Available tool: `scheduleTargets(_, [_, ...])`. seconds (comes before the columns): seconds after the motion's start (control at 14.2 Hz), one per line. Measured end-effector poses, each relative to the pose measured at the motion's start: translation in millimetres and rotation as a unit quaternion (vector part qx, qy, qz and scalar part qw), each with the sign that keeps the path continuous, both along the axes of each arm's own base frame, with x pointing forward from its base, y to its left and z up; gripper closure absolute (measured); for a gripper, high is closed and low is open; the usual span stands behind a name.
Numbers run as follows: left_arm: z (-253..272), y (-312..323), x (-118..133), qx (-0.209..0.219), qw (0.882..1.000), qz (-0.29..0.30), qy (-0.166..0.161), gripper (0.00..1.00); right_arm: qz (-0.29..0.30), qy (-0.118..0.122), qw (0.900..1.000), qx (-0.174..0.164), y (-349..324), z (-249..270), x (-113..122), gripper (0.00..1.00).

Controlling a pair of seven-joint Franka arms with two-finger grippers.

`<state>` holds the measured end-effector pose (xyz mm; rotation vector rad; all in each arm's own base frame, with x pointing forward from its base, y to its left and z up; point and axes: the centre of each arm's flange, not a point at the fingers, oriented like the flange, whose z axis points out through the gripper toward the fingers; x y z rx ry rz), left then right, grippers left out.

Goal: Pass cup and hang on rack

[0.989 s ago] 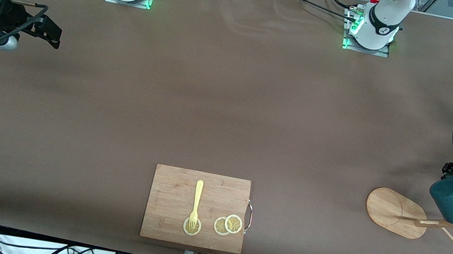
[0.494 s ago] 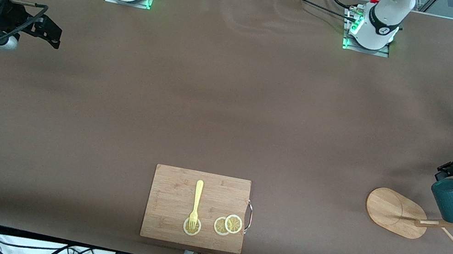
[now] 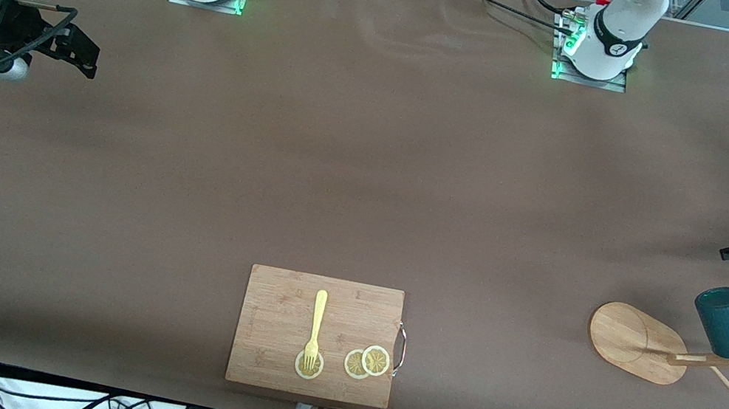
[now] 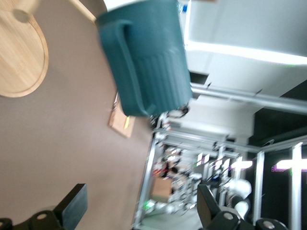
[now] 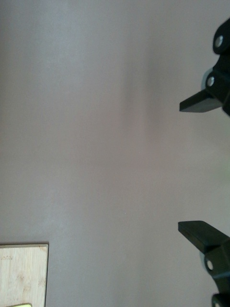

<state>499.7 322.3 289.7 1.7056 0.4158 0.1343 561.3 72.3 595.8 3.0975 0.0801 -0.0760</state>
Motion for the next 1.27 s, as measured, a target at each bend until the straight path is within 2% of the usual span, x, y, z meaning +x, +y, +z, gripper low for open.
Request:
scheduleTargets(0.21, [39.4, 12.1, -9.0, 0.087, 0.994, -0.063, 0.013, 0.0, 0.0, 0.0, 1.0, 0.0, -0.2, 0.0, 0.0, 0.0])
scheduleTargets(0.35, [70.9, 17.0, -15.5, 0.15, 0.983, -0.102, 0.028, 0.0, 0.0, 0.0, 1.0, 0.0, -0.2, 0.1, 0.1, 0.0])
scheduleTargets(0.49, [114.0, 6.1, -8.7, 0.217, 0.964, -0.142, 0.056, 0.0, 0.0, 0.0, 1.0, 0.0, -0.3, 0.1, 0.1, 0.0])
scheduleTargets(0.71, [184.4, -68.5, 31.2, 0.332, 0.914, -0.208, 0.105, 0.0, -0.001, 0.0, 1.0, 0.0, -0.5, 0.1, 0.1, 0.0])
scheduleTargets(0.85, [216.8, -139.7, 63.6, 0.415, 0.868, -0.242, 0.123, 0.0, -0.001, -0.001, 1.0, 0.0, -0.8, 0.3, 0.2, 0.0])
scheduleTargets(0.99, [243.9, -207.0, 85.4, 0.481, 0.827, -0.264, 0.121, 0.0, -0.001, -0.001, 1.0, 0.0, -1.0, 0.4, 0.3, 0.0])
scheduleTargets(1.2, [269.8, -277.4, 95.9, 0.553, 0.772, -0.301, 0.093, 0.0, -0.001, -0.001, 1.0, 0.0, -1.2, 0.5, 0.3, 0.0])
scheduleTargets(1.27, [275.6, -297.4, 97.9, 0.569, 0.757, -0.31, 0.082, 0.0, -0.001, -0.001, 1.0, 0.0, -1.2, 0.5, 0.3, 0.0])
